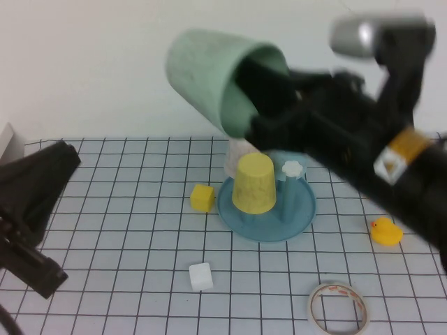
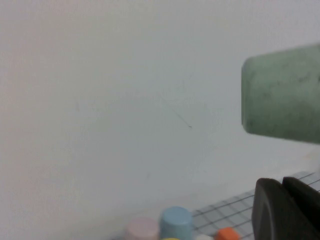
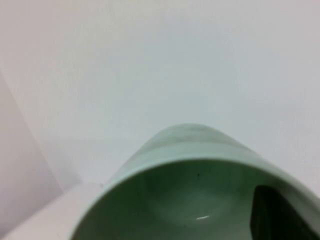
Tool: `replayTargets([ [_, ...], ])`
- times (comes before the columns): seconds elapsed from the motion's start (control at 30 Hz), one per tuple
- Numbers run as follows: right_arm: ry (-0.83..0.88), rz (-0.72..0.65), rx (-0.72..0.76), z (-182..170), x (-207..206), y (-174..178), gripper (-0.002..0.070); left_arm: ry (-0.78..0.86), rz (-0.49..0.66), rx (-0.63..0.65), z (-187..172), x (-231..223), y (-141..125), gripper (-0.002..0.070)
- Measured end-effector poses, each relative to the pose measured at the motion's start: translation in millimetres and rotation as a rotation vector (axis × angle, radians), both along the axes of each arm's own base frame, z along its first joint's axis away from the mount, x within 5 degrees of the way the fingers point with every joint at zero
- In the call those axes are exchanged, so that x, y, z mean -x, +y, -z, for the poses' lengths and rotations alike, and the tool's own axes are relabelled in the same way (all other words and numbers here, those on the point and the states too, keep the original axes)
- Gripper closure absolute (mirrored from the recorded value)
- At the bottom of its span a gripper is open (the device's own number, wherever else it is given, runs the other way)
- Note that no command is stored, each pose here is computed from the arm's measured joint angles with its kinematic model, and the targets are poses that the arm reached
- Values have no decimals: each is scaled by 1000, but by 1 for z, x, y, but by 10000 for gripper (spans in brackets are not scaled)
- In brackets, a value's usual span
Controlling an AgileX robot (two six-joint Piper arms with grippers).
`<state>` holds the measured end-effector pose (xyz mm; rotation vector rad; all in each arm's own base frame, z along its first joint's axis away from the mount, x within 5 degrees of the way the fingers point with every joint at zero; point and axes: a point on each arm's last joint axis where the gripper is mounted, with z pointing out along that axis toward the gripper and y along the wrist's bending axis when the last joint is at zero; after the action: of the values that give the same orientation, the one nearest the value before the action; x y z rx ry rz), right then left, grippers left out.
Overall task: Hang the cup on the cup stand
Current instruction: Adjust the cup with two arms
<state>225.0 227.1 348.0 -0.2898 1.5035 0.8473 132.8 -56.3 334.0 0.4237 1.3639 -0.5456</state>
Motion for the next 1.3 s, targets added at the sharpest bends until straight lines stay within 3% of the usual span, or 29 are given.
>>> replayTargets([
  [0.17,-14,1,-102,39,13,-14,653,219,64,229,4,1,-2,676],
  [0.3,-43,-5,-112,55,21,-22,653,282,22,271,7,-2,1,676],
  [0.4,-81,-37,-97,57,23,-19,653,397,-1,395,11,-8,4,640],
  [0.5,-183,-125,-62,64,25,-7,653,612,66,635,18,-18,0,480],
  [0.67,-235,-148,-22,79,21,2,653,890,248,884,25,-25,-12,187],
  [0.77,-212,-146,34,98,15,7,653,1036,349,983,29,-29,-19,95],
  [1.0,-205,-144,103,116,8,15,653,1098,387,1049,30,-32,-20,75],
  [1.3,-346,-159,105,92,0,30,653,1095,338,1059,32,-35,-18,74],
])
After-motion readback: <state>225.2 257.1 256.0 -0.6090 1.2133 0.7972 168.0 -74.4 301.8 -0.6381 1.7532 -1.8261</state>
